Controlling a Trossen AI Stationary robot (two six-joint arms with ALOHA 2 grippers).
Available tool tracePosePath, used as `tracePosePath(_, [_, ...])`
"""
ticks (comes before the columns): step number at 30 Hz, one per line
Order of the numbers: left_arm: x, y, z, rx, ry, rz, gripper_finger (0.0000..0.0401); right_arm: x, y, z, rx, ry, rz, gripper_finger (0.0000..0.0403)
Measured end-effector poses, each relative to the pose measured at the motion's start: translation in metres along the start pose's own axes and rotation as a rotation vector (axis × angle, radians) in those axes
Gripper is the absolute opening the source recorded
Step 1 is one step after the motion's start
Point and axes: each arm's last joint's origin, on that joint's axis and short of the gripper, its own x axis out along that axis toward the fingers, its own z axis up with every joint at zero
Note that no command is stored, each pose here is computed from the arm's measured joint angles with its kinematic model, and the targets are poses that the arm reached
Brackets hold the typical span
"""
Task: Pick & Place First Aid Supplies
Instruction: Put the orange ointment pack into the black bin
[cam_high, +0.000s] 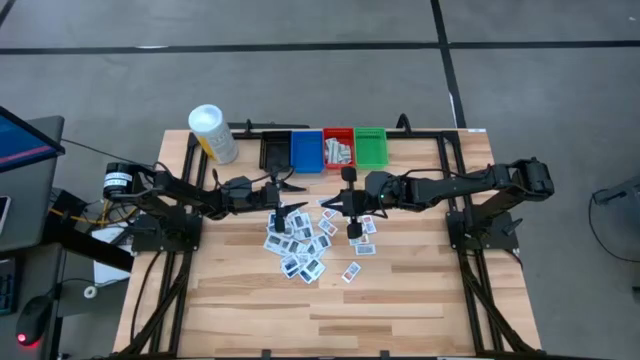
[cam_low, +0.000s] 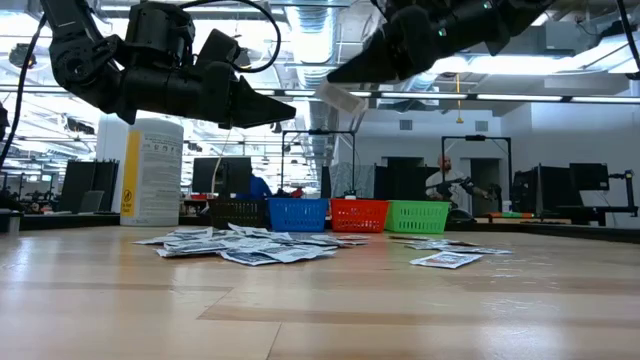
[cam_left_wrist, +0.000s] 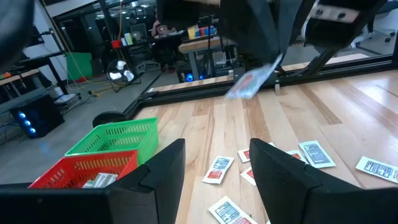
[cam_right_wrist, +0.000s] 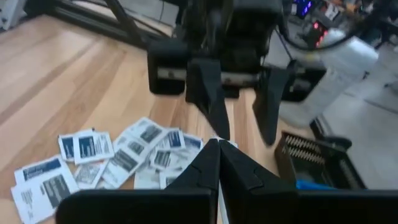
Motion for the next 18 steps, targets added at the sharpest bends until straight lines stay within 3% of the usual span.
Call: tracePosePath(18, [0.019, 0.011, 0.029, 0.005, -0.127, -0.041, 0.0175, 0.000, -0.009, 0.024, -0.045, -0.088, 0.008, 0.0000])
